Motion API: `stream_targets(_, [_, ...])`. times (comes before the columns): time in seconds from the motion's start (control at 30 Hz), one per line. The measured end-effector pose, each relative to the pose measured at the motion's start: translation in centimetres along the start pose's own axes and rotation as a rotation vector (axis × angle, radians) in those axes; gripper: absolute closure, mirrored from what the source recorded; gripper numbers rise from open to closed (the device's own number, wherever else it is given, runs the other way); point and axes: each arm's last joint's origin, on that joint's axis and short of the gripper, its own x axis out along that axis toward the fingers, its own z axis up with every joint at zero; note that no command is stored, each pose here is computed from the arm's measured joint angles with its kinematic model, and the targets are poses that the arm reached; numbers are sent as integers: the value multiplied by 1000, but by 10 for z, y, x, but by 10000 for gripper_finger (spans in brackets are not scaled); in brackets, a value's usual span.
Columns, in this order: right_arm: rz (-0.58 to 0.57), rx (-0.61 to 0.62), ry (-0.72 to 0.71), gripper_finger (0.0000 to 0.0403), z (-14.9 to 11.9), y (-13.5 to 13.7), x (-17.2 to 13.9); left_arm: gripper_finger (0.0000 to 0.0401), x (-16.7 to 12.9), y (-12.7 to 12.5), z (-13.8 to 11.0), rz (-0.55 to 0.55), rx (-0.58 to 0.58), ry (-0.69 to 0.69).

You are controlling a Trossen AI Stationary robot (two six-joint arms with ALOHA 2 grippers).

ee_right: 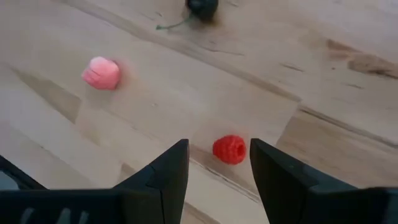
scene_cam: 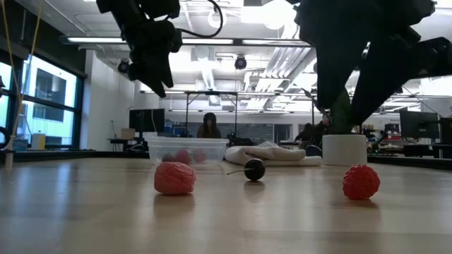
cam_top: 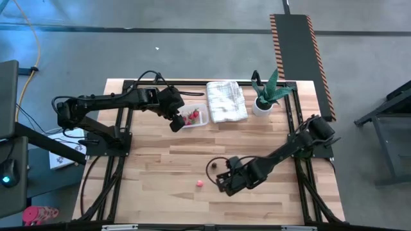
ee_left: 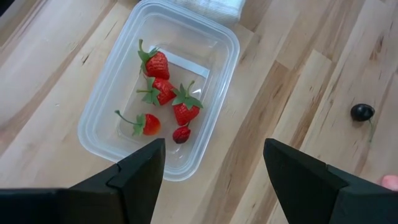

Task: Pick and placing Produce into tupperware
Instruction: Put the red raspberry into the transparent bin

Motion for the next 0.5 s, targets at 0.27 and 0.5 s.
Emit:
stream_targets(0.27, [-9, 35, 28, 240, -2, 0, 3, 139, 0, 0, 0, 0, 14, 0])
stream_targets(0.5, [-11, 28, 116, 240, -13, 2, 19, 139, 0, 0, 0, 0, 14, 0])
